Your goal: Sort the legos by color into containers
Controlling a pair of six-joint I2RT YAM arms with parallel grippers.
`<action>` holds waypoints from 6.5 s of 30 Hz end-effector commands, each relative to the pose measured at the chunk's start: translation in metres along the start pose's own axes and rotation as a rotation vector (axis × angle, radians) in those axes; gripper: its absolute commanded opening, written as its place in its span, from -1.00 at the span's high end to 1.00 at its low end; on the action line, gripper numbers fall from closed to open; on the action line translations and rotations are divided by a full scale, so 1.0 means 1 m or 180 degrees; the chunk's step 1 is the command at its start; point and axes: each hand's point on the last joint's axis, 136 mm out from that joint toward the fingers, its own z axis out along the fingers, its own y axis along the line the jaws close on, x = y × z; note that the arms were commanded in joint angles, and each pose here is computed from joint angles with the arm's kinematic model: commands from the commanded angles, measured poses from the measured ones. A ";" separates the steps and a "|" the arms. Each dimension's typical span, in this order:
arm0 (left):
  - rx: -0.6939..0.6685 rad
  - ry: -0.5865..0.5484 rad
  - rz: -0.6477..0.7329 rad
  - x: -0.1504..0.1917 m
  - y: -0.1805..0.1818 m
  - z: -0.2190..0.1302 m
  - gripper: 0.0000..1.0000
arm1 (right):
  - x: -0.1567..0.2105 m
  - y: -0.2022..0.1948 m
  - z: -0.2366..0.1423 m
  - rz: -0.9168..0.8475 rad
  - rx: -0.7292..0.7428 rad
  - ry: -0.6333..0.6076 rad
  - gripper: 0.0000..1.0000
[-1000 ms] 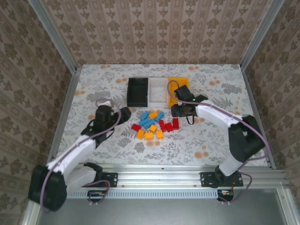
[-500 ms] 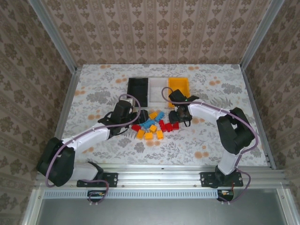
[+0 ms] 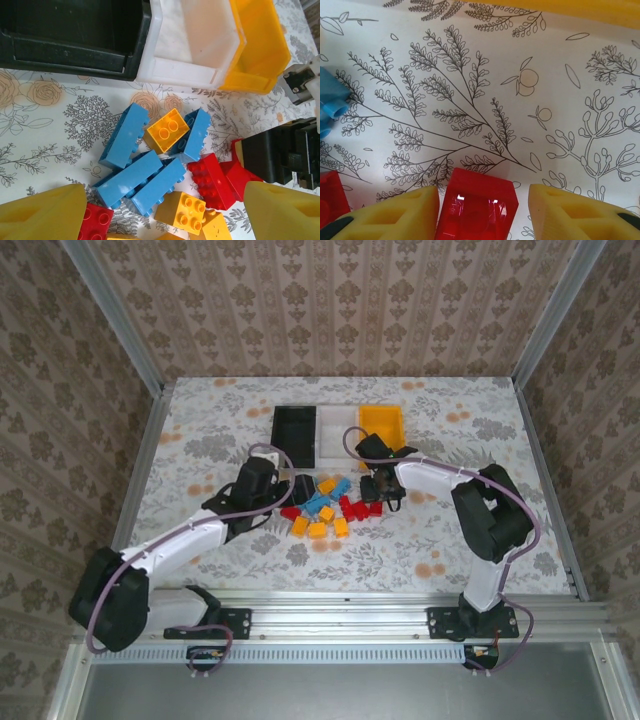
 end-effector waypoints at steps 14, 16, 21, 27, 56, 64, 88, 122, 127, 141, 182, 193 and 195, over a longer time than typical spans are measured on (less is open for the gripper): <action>-0.0042 0.0008 0.0013 0.005 0.004 0.000 -0.71 | 0.020 -0.007 0.004 0.0103 0.0106 0.0076 0.00; -0.0044 0.0013 0.0012 0.006 0.004 0.000 -0.71 | 0.020 -0.009 0.005 0.0097 0.0131 0.0068 0.02; -0.0044 0.0007 0.0007 0.005 0.004 0.000 -0.71 | 0.024 -0.010 0.007 0.0077 0.0147 0.0100 0.12; -0.0037 0.0020 0.0001 0.006 0.004 0.002 -0.71 | 0.021 -0.009 0.002 0.0115 0.0107 0.0059 0.13; -0.0343 -0.0131 -0.0068 -0.015 0.027 -0.015 -0.71 | -0.009 -0.003 -0.033 0.0021 0.0031 -0.0433 0.47; -0.0553 -0.0186 -0.0422 -0.029 0.061 -0.030 -0.71 | -0.059 0.055 -0.093 -0.0387 -0.0220 -0.0922 0.48; -0.0435 -0.0284 -0.0832 -0.024 0.085 -0.047 -0.70 | -0.178 0.207 -0.044 -0.1022 -0.0727 -0.1475 0.48; -0.0327 -0.0468 -0.0715 -0.031 0.078 -0.060 -0.75 | -0.197 0.203 0.014 -0.1038 -0.0427 -0.1389 0.17; -0.0341 -0.0496 -0.0700 -0.032 0.077 -0.066 -0.75 | -0.199 0.205 -0.002 -0.1018 -0.0469 -0.1430 0.14; -0.0134 -0.0498 -0.0623 -0.023 0.063 -0.058 -0.77 | -0.174 0.193 -0.112 -0.0960 -0.0793 -0.1789 0.10; -0.0378 0.0103 -0.0544 0.003 0.056 -0.018 -0.22 | -0.165 0.143 -0.092 -0.0744 -0.0537 -0.1338 -0.22; -0.0493 0.0429 -0.0434 0.010 0.073 0.024 0.43 | -0.113 0.091 -0.087 -0.0639 -0.0274 -0.1188 -0.16; -0.0498 0.0522 -0.0420 0.013 0.075 0.032 0.53 | -0.099 0.079 -0.085 -0.0604 -0.0241 -0.1120 -0.14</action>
